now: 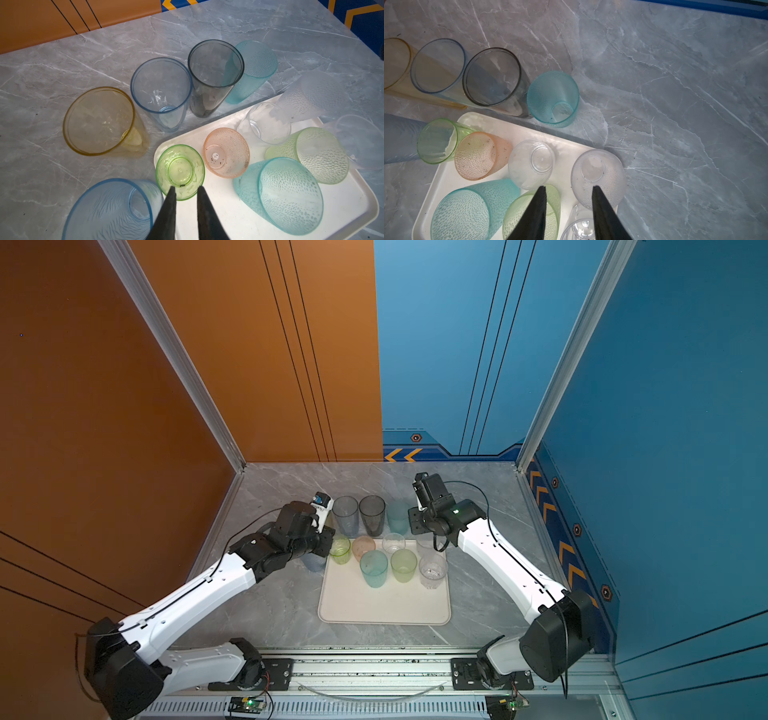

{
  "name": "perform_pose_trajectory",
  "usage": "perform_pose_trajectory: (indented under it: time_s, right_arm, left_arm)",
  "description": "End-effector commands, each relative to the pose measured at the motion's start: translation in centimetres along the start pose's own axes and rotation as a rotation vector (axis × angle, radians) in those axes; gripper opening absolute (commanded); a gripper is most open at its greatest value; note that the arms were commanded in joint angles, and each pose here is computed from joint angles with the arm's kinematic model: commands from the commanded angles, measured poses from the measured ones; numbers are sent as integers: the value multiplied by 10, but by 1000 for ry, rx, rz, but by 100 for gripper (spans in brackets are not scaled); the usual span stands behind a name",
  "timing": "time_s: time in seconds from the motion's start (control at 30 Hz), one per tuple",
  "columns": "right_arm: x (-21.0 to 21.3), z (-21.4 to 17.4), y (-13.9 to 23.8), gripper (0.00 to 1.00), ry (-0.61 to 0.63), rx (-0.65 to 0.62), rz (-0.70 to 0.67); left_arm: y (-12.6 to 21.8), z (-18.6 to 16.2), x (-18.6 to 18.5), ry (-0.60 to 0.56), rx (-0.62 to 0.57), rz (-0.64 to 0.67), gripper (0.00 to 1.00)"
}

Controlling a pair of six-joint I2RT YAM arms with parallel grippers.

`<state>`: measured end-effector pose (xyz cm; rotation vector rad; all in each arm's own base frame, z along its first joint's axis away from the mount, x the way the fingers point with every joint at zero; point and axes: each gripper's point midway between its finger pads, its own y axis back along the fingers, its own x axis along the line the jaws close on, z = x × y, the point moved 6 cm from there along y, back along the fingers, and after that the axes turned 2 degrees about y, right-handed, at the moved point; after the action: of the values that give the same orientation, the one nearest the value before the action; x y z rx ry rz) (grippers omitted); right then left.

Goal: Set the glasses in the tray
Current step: 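Move the right gripper back to the remaining teal dimpled cup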

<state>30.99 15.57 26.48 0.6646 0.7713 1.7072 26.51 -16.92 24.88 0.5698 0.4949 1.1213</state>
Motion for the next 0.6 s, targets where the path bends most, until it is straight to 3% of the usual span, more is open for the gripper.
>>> perform_pose_trajectory:
  time_s: [0.0,0.57]
  right_arm:
    - [-10,16,6,36,-54,-52,-20]
    - [-24,33,-30,35,-117,-15,-56]
  left_arm:
    - [5,4,2,15,-53,17,21]
    - [-9,-5,3,-4,-18,49,21]
